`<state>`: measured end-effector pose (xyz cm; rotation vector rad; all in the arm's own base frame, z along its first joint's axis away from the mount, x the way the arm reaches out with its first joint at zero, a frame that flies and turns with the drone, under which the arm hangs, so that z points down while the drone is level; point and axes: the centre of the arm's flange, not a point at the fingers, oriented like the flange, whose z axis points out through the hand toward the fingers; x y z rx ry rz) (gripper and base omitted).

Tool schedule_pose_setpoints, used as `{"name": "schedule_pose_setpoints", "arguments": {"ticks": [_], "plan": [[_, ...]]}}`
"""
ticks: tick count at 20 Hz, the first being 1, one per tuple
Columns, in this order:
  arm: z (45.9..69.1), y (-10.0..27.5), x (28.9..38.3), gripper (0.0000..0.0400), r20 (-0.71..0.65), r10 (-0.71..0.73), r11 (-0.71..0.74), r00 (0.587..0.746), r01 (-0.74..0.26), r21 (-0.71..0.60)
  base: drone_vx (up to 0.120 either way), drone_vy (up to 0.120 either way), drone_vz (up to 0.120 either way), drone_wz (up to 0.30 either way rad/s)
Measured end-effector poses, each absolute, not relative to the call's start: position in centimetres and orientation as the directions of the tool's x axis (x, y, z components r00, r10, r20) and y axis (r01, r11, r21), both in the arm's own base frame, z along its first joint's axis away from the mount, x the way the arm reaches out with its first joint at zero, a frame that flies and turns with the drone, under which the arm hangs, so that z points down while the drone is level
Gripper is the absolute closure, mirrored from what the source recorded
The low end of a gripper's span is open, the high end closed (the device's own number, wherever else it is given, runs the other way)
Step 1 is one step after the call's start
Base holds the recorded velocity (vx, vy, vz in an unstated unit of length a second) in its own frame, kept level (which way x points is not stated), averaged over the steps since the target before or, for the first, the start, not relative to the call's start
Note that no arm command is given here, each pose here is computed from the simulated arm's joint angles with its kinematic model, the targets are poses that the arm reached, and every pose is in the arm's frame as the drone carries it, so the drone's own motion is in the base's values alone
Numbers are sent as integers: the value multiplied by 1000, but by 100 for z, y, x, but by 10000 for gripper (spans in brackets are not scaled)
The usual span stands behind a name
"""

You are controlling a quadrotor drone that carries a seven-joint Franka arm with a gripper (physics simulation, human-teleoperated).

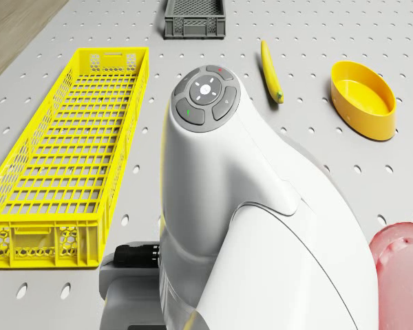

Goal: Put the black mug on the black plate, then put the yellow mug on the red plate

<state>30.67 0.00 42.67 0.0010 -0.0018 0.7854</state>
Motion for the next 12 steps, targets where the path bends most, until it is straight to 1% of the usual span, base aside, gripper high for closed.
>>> {"name": "schedule_pose_setpoints", "arguments": {"ticks": [12], "plan": [[4267,0,3067,0,2,707,707,707,-707,0,-120,120,0,0]]}}
